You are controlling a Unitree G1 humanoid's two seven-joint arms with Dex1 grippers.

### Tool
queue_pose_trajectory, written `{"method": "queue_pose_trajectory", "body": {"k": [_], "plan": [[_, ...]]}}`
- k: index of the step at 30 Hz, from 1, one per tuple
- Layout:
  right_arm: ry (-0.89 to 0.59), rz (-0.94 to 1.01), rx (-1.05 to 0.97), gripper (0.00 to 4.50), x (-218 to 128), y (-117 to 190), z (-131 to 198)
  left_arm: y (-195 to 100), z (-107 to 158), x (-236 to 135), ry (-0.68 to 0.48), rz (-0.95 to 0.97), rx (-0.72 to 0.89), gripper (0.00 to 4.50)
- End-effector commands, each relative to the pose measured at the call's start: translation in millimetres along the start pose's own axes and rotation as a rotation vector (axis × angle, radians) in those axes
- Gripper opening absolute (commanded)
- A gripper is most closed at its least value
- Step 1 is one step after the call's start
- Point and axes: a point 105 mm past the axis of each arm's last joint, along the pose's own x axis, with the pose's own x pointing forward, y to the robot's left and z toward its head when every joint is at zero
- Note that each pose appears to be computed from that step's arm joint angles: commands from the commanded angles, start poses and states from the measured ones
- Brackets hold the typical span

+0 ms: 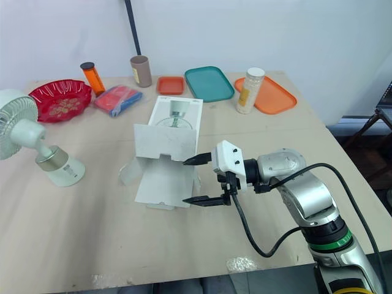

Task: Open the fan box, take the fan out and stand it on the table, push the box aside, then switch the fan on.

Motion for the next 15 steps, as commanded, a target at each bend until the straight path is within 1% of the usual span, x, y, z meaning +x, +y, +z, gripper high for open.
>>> {"method": "queue_pose_trajectory", "body": {"k": [1,5,9,15], "plan": [[-0.009,0.0,-0.041,4.5,-2,-1,7,-2,22,-7,-0.086,-0.042,-0.037,4.46],[-0.007,-0.006,-0.039,4.5,-2,-1,7,-22,30,-12,-0.087,-0.209,-0.038,4.46],[-0.006,-0.009,-0.039,4.5,-3,-2,6,-40,34,-19,-0.054,-0.381,-0.096,4.46],[-0.005,-0.021,-0.039,4.5,-3,-4,6,-64,39,-25,-0.014,-0.593,-0.114,4.46]]}}
